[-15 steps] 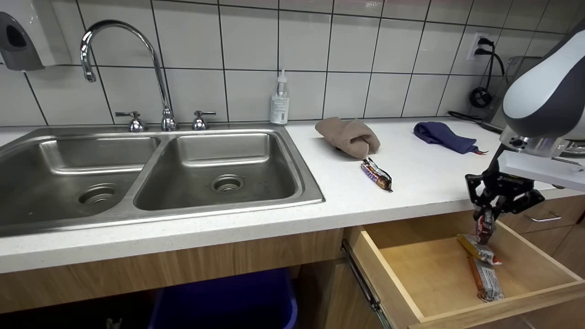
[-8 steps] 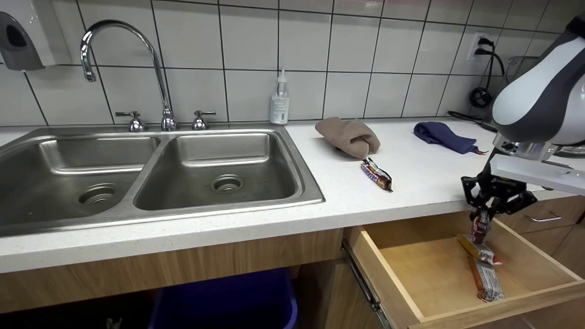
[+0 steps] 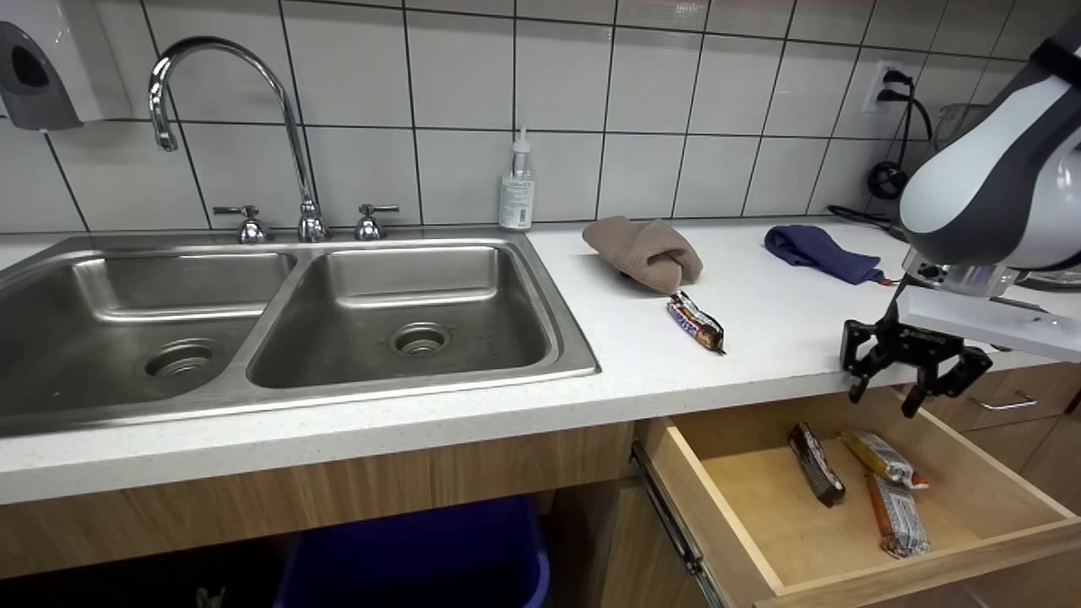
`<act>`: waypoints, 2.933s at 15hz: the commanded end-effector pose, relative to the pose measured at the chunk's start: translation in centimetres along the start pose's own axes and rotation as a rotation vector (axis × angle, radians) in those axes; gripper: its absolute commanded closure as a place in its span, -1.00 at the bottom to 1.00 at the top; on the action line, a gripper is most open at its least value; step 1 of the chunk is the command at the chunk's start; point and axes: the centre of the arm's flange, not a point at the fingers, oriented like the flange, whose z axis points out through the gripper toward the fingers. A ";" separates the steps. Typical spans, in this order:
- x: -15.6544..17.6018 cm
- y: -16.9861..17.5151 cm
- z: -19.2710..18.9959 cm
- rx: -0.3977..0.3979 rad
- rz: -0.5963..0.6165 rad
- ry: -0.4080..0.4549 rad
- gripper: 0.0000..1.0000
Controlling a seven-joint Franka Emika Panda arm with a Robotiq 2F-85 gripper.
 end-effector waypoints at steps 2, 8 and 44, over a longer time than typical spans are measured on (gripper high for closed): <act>-0.9 -0.2 -1.2 0.024 -0.001 0.002 -0.96; -2.5 -0.2 -3.3 0.066 -0.009 0.024 -1.00; 0.2 -14.9 -8.7 0.124 -0.334 0.038 -1.00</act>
